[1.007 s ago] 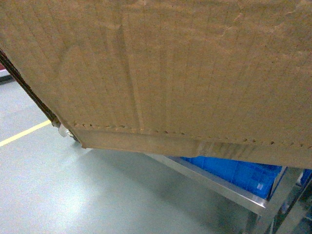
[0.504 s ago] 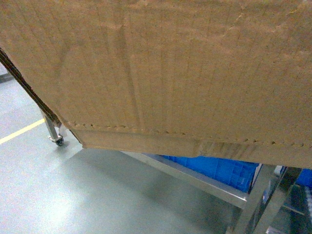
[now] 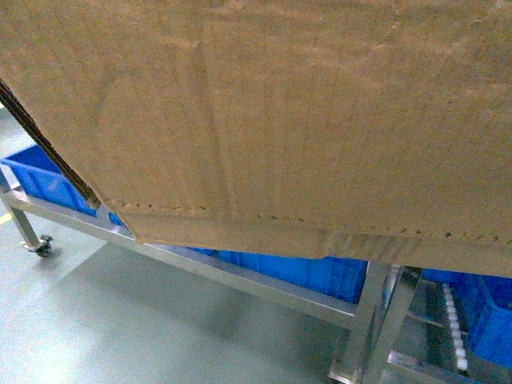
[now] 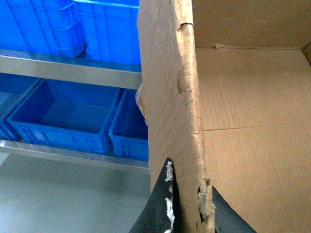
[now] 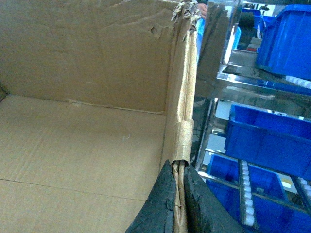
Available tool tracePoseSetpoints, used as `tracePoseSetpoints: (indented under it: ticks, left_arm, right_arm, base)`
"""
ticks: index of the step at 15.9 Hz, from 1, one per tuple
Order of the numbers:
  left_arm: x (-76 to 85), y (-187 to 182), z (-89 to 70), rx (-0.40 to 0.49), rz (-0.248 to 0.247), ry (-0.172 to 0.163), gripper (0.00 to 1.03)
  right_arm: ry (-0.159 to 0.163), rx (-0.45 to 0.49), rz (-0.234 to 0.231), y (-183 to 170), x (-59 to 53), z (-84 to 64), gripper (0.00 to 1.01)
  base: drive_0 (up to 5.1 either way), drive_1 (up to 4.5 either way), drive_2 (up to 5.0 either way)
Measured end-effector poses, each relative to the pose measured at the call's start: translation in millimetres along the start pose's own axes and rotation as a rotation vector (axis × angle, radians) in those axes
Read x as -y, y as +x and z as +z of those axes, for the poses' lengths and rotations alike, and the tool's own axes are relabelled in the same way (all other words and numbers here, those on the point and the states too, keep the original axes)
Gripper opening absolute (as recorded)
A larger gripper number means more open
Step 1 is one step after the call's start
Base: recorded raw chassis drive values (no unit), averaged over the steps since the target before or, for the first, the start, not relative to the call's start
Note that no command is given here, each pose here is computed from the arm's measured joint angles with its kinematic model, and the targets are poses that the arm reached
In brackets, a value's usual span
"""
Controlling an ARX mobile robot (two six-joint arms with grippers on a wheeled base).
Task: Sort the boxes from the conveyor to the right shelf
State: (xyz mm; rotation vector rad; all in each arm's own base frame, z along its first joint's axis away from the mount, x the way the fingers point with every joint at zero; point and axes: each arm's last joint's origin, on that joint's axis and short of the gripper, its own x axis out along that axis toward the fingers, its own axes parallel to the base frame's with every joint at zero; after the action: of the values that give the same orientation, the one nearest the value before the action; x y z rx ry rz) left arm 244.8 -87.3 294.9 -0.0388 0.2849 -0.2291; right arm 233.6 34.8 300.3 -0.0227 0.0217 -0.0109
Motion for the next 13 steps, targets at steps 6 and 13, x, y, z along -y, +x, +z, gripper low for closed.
tracePoseSetpoints:
  ticks: [6,13]
  left_arm:
    - [0.0,0.5,-0.3,-0.001,-0.001,0.000,0.04]
    - [0.0,0.5,-0.3,-0.002,0.000,0.000,0.04]
  right_arm:
    - [0.000,0.000,-0.002,-0.1,0.2,0.1,0.02]
    - [0.000,-0.001,-0.002,0.1,0.0,-0.2,0.02]
  base:
    - [-0.9,-0.89,-0.9]
    - [-1.1,-1.13,-1.1]
